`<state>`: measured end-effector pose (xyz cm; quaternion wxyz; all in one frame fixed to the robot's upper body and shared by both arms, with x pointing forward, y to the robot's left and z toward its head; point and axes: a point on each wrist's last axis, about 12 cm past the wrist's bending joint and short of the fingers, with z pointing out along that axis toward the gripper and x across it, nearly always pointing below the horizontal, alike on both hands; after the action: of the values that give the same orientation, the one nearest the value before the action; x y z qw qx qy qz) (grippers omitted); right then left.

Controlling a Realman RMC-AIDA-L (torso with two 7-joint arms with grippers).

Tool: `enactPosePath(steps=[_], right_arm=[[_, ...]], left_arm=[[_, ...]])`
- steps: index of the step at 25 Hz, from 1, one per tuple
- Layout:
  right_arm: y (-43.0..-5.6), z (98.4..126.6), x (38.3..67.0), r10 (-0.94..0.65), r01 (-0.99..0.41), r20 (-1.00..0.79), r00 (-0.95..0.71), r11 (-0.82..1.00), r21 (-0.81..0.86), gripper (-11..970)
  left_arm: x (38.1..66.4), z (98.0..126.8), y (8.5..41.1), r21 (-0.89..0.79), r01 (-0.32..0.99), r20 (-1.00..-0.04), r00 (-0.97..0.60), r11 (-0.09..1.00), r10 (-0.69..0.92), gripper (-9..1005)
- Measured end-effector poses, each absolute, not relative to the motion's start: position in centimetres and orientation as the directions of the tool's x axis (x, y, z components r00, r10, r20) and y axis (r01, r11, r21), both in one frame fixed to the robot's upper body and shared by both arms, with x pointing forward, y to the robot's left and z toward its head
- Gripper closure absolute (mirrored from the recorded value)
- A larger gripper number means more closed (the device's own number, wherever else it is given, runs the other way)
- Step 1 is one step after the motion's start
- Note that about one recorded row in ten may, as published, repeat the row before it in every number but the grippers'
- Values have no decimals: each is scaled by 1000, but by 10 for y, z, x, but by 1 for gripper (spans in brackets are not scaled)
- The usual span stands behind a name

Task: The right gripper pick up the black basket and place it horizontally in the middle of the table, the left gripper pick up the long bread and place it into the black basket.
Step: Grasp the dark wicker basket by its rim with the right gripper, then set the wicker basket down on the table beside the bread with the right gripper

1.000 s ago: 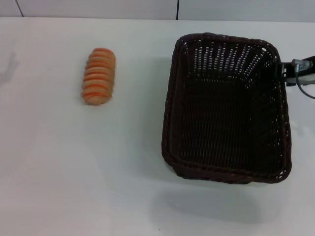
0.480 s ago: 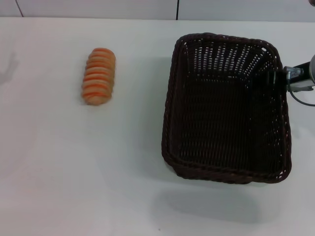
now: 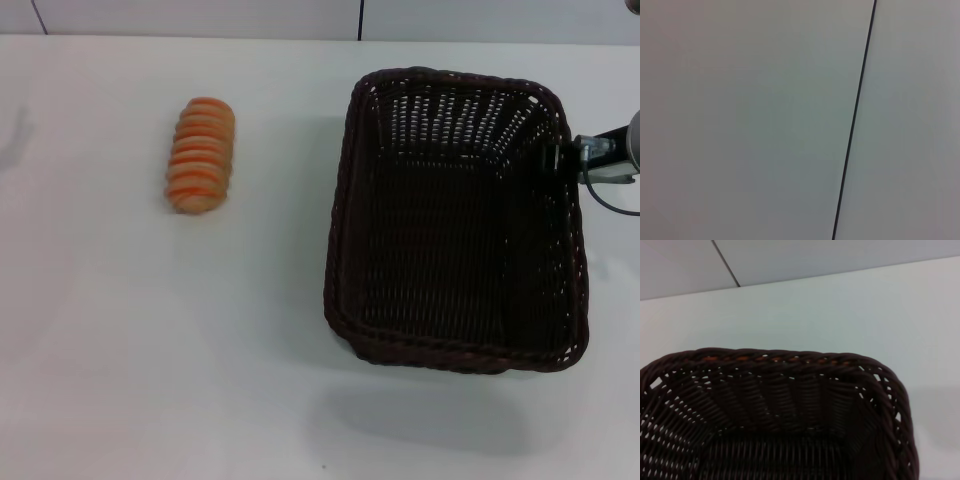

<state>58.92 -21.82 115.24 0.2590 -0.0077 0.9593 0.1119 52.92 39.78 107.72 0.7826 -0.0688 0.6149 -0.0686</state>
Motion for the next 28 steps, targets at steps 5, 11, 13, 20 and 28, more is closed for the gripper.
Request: enactPosePath(steps=[5, 11, 13, 20, 28], right_arm=[[-218, 1154, 591, 39, -80, -511, -859, 975, 209, 714], [-222, 1155, 594, 19, -104, -543, -839, 975, 194, 768], [-224, 1158, 597, -8, -134, -577, -817, 975, 175, 768], [-230, 1177, 611, -141, -288, -678, -721, 951, 108, 769], [-238, 1211, 628, -335, -449, -721, -606, 893, -37, 772]], left_arm=[[529, 1077, 397, -194, 23, -953, 235, 981, -194, 141], [530, 1077, 396, -197, 25, -951, 236, 980, -198, 142], [530, 1077, 396, -199, 25, -951, 237, 980, -199, 142], [534, 1077, 390, -182, 54, -958, 214, 982, -189, 143], [540, 1075, 390, -158, 31, -970, 181, 987, -161, 143]])
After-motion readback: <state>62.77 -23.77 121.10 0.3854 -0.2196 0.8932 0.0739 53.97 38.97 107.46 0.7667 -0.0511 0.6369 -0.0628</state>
